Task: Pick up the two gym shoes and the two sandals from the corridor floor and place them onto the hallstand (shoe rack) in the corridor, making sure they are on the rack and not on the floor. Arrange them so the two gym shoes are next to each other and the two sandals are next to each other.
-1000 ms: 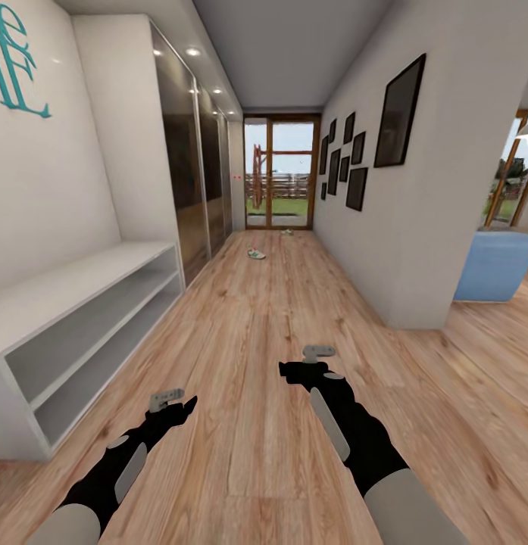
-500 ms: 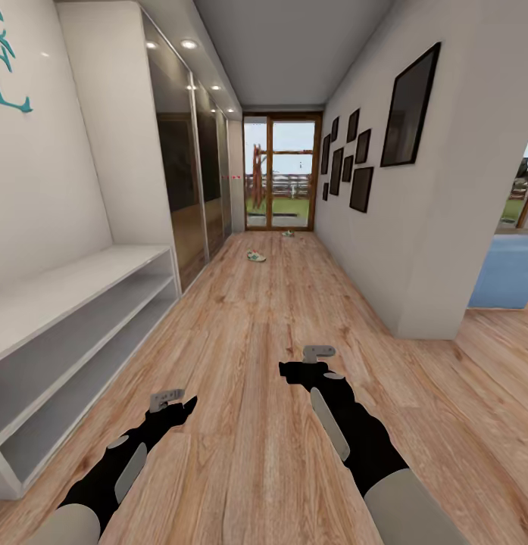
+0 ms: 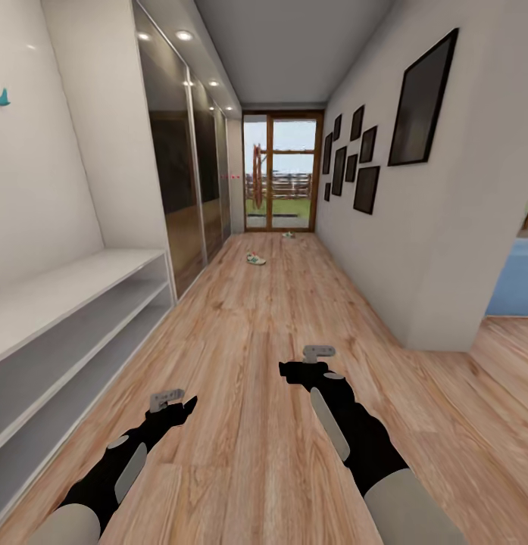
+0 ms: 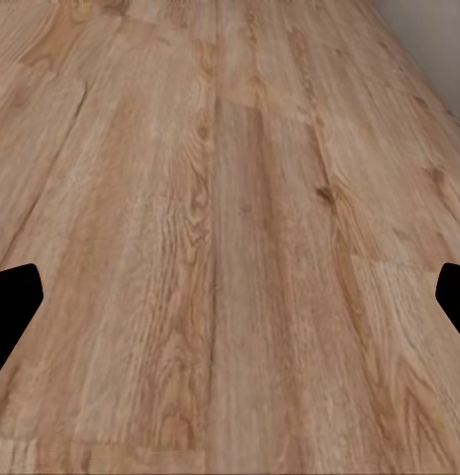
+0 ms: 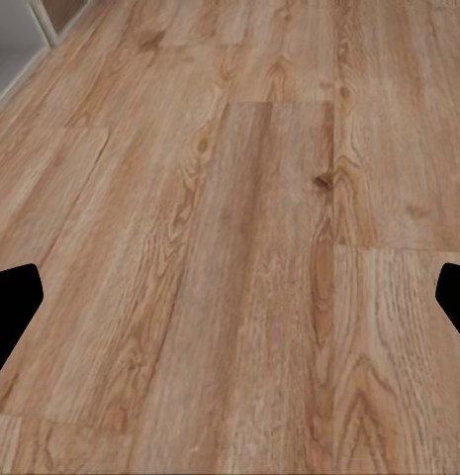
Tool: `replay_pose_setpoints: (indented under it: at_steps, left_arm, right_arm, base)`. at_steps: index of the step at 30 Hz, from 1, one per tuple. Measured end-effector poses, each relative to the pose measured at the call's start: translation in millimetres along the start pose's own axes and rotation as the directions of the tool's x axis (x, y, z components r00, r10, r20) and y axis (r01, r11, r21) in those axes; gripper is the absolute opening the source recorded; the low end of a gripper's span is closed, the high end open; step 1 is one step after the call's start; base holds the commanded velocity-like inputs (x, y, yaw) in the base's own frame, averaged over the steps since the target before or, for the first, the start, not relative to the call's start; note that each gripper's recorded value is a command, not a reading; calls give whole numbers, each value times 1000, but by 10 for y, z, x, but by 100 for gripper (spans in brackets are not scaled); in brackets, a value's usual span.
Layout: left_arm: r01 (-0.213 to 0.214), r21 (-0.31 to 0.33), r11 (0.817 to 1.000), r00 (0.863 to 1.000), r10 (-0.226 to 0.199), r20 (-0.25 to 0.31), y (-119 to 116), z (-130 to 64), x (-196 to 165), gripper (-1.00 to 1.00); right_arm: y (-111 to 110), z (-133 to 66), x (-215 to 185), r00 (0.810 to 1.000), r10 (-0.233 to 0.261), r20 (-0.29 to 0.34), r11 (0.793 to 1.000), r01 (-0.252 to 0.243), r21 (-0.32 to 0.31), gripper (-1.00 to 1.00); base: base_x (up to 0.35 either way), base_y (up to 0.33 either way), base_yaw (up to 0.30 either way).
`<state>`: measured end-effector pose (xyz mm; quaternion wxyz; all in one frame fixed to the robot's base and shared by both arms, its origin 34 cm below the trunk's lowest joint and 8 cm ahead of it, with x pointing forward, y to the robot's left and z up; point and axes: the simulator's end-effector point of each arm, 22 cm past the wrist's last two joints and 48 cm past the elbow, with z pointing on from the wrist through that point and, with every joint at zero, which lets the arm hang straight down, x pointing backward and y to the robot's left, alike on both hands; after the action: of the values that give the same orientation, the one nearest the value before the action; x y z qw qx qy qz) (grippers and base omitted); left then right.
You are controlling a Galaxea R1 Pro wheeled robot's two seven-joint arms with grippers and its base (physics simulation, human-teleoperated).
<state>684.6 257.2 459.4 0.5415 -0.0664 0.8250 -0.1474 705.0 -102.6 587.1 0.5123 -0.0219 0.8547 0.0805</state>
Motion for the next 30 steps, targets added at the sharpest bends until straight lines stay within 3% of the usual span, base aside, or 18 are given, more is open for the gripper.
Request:
replay_pose_setpoints:
  at_steps: [30]
  left_arm:
    - [0, 0, 1000, 1000, 0, 0, 0, 0, 1, 100]
  right_arm:
    - [0, 0, 1, 1000, 0, 0, 1000, 0, 0, 100]
  base:
    - [347, -31, 0]
